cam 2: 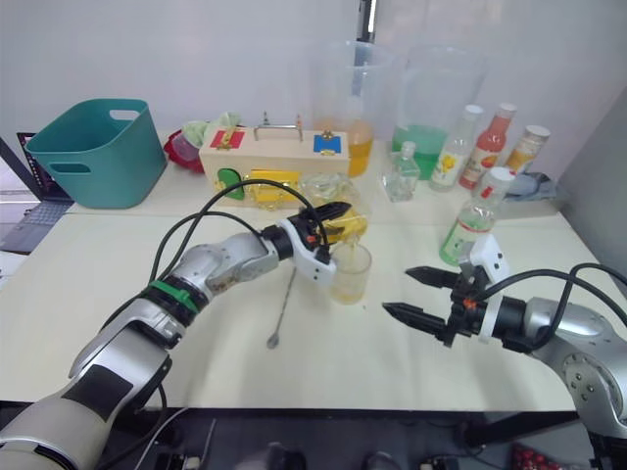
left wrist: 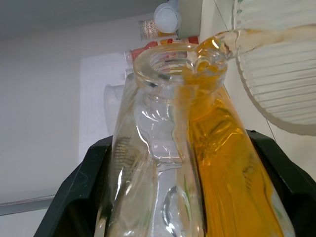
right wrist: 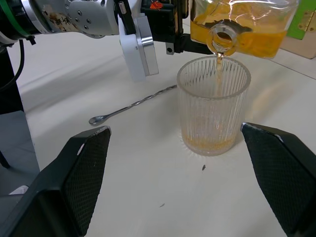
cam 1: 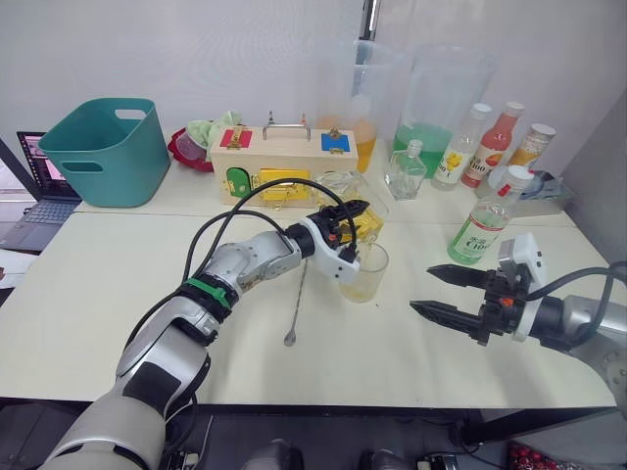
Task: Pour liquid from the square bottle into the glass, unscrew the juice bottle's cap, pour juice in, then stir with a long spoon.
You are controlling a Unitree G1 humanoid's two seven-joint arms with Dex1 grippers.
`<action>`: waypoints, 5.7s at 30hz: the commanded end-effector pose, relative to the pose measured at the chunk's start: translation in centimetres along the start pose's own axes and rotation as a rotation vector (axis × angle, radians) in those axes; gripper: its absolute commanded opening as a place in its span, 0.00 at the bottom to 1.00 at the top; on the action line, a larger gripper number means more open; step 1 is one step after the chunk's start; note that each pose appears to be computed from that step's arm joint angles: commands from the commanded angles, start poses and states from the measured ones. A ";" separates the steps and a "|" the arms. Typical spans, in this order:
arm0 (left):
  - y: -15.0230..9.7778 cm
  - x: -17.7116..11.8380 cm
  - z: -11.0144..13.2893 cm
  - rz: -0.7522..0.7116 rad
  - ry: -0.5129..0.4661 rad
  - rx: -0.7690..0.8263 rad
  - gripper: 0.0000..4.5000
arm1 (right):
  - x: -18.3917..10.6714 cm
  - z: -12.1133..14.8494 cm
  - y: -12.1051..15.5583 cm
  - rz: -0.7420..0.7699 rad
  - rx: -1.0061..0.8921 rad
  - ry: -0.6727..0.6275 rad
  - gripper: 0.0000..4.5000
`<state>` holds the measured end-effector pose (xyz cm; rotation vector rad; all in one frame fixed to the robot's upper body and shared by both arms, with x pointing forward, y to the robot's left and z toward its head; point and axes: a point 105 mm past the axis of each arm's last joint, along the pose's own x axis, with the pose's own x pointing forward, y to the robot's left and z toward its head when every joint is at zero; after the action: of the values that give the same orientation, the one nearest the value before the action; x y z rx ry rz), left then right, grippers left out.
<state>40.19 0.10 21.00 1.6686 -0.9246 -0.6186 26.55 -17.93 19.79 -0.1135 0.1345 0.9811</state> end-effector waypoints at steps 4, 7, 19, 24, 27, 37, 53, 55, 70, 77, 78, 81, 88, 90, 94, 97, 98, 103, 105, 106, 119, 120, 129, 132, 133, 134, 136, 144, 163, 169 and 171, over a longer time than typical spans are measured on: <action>4.5 0.5 -0.3 0.150 0.000 -0.048 0.62 | 0.0 1.0 0.2 0.010 -0.043 -0.037 0.99; 5.1 0.4 -0.9 0.160 0.021 -0.101 0.62 | 0.0 1.0 0.1 0.011 -0.044 -0.036 0.99; 7.3 -0.2 -0.6 0.223 -0.021 -0.364 0.62 | 0.3 1.2 -0.1 0.026 -0.057 -0.029 0.99; 9.0 -1.2 -1.5 0.305 -0.009 -0.588 0.62 | 0.6 1.3 -0.4 0.034 -0.070 -0.020 0.99; 9.7 -1.8 -2.2 0.342 0.020 -0.715 0.62 | 0.9 1.4 -0.4 0.045 -0.071 -0.022 0.99; 8.0 -6.5 -10.4 0.531 0.391 -1.282 0.62 | 1.6 2.1 -0.3 0.102 -0.063 -0.028 0.99; 1.6 -14.1 -15.7 0.687 0.622 -1.642 0.62 | 2.9 2.3 0.2 0.163 -0.063 -0.030 0.99; 0.4 -14.4 -15.6 0.658 0.646 -1.642 0.62 | 3.0 2.3 0.3 0.166 -0.063 -0.033 0.99; -2.1 -15.9 -14.9 0.619 0.699 -1.608 0.99 | 2.9 2.4 0.6 0.162 -0.056 -0.056 1.00; 1.8 -16.1 -15.5 0.690 0.609 -1.547 1.00 | 2.9 2.5 0.5 0.166 -0.059 -0.055 1.00; 3.1 -16.4 -15.7 0.714 0.579 -1.532 1.00 | 2.8 2.5 0.4 0.165 -0.058 -0.056 1.00; 5.4 -16.6 -15.7 0.741 0.523 -1.506 1.00 | 2.7 2.6 0.3 0.162 -0.057 -0.056 1.00; 13.0 -15.7 -13.0 0.617 0.222 -1.490 1.00 | 2.2 2.9 0.4 0.173 -0.055 -0.052 1.00; 13.0 -15.4 -11.4 0.494 0.150 -1.540 1.00 | 2.2 2.9 0.5 0.186 -0.053 -0.046 1.00; 12.1 -15.7 -7.3 0.217 0.032 -1.616 1.00 | 2.1 2.5 0.9 0.219 -0.048 -0.023 1.00; 10.6 -17.2 -6.4 0.149 0.075 -1.627 1.00 | 2.3 1.9 0.8 0.202 -0.046 -0.020 1.00; 10.3 -17.5 -6.3 0.135 0.084 -1.629 1.00 | 2.4 1.8 0.7 0.196 -0.046 -0.020 1.00; 5.4 -20.3 -5.8 0.070 0.206 -1.638 1.00 | 2.5 1.0 0.8 0.185 -0.042 -0.029 1.00; 3.5 -21.4 -6.1 0.077 0.285 -1.627 1.00 | 2.5 0.5 0.9 0.175 -0.040 -0.023 1.00; 3.1 -21.7 -6.2 0.078 0.300 -1.622 1.00 | 2.4 0.3 0.9 0.173 -0.040 -0.022 1.00; -0.3 -23.5 -1.8 -0.085 0.053 -1.700 1.00 | 1.9 -1.6 -0.3 -0.087 -0.073 -0.088 1.00; -0.2 -23.1 -1.6 -0.084 0.027 -1.697 1.00 | 1.8 -1.8 -0.3 -0.109 -0.070 -0.097 1.00; -0.1 -20.8 -0.8 -0.126 -0.103 -1.746 1.00 | -3.1 -3.1 -1.7 -0.411 -0.070 -0.170 1.00; -0.1 -19.9 -1.1 -0.135 -0.128 -1.763 1.00 | -4.6 -3.8 -1.6 -0.498 -0.072 -0.173 1.00; 0.0 -19.7 -1.1 -0.138 -0.139 -1.751 1.00 | -5.0 -4.0 -1.6 -0.517 -0.065 -0.181 1.00; 0.2 -19.5 -1.2 -0.135 -0.150 -1.744 1.00 | -5.4 -4.2 -1.6 -0.544 -0.059 -0.188 1.00; 0.4 -19.2 -1.2 -0.132 -0.166 -1.735 1.00 | -5.9 -4.3 -1.8 -0.592 -0.054 -0.200 1.00; 1.2 -19.2 -1.2 -0.077 -0.168 -1.769 1.00 | -6.7 -3.0 -4.0 -0.697 -0.008 -0.272 1.00; 0.7 -21.7 1.5 -0.001 0.045 -1.729 1.00 | -3.6 4.6 -17.6 -0.734 -0.074 -0.280 1.00; 0.2 -22.2 2.1 0.005 0.084 -1.744 1.00 | -1.9 5.6 -19.1 -0.697 -0.062 -0.297 1.00; 0.1 -22.3 2.4 0.001 0.091 -1.743 1.00 | -1.5 5.8 -19.2 -0.682 -0.059 -0.299 1.00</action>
<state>26.22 17.39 18.18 0.0736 -0.0185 -0.8983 42.23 -28.63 25.01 -0.0361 -0.1536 0.3081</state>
